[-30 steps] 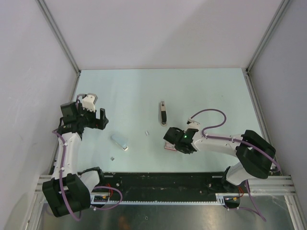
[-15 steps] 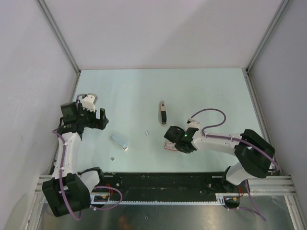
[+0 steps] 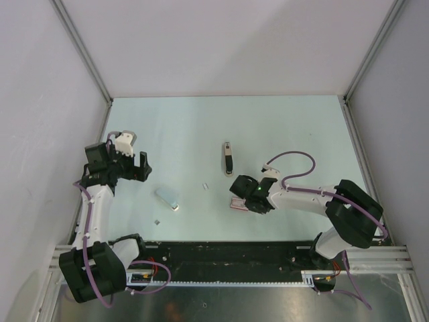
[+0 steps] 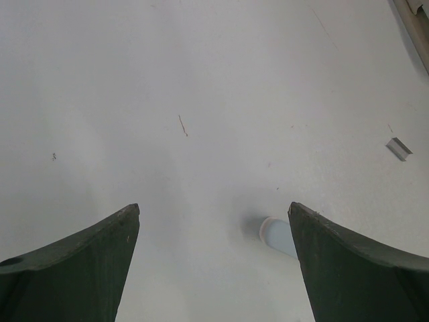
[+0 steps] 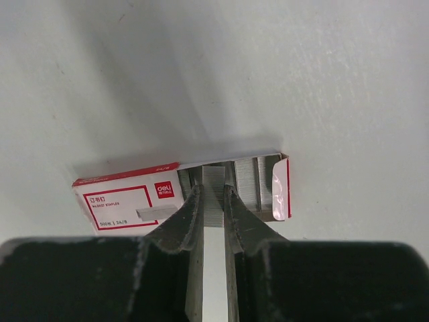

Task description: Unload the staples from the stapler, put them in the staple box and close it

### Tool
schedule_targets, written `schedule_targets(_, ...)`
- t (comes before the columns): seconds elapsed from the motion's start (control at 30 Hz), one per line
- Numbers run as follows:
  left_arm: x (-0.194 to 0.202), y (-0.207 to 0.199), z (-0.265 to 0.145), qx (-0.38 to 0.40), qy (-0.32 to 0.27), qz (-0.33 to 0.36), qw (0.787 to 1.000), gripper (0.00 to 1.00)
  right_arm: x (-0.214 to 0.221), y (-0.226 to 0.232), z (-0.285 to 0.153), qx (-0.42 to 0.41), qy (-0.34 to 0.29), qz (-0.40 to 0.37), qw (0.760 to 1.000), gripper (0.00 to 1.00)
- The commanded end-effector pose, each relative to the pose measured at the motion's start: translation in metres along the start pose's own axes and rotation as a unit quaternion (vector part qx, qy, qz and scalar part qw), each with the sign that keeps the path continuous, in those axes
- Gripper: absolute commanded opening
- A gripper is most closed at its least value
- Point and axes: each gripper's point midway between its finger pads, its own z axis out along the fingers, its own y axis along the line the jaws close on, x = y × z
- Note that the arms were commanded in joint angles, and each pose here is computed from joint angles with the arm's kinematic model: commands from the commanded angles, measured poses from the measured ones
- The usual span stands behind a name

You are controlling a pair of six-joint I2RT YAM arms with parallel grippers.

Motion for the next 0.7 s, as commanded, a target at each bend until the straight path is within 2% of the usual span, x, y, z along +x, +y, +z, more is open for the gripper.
schedule_targets(0.0,-0.014,-0.001,-0.003,0.009,-0.018,0.008,1.000,0.97,-0.002,-0.001,0.004,0.005,-0.007,-0.003,1.000,0.08)
schedule_targets(0.4,-0.012,-0.002,-0.003,0.011,-0.017,0.008,1.000,0.97,-0.007,0.003,-0.007,-0.013,-0.020,-0.007,1.000,0.41)
schedule_targets(0.53,-0.012,-0.002,-0.004,0.011,-0.018,0.008,1.000,0.97,-0.008,0.004,-0.013,-0.020,-0.027,-0.008,0.999,0.44)
schedule_targets(0.67,-0.010,-0.003,-0.004,0.011,-0.017,0.009,1.000,0.97,-0.012,0.008,-0.020,-0.035,-0.037,-0.008,0.999,0.43)
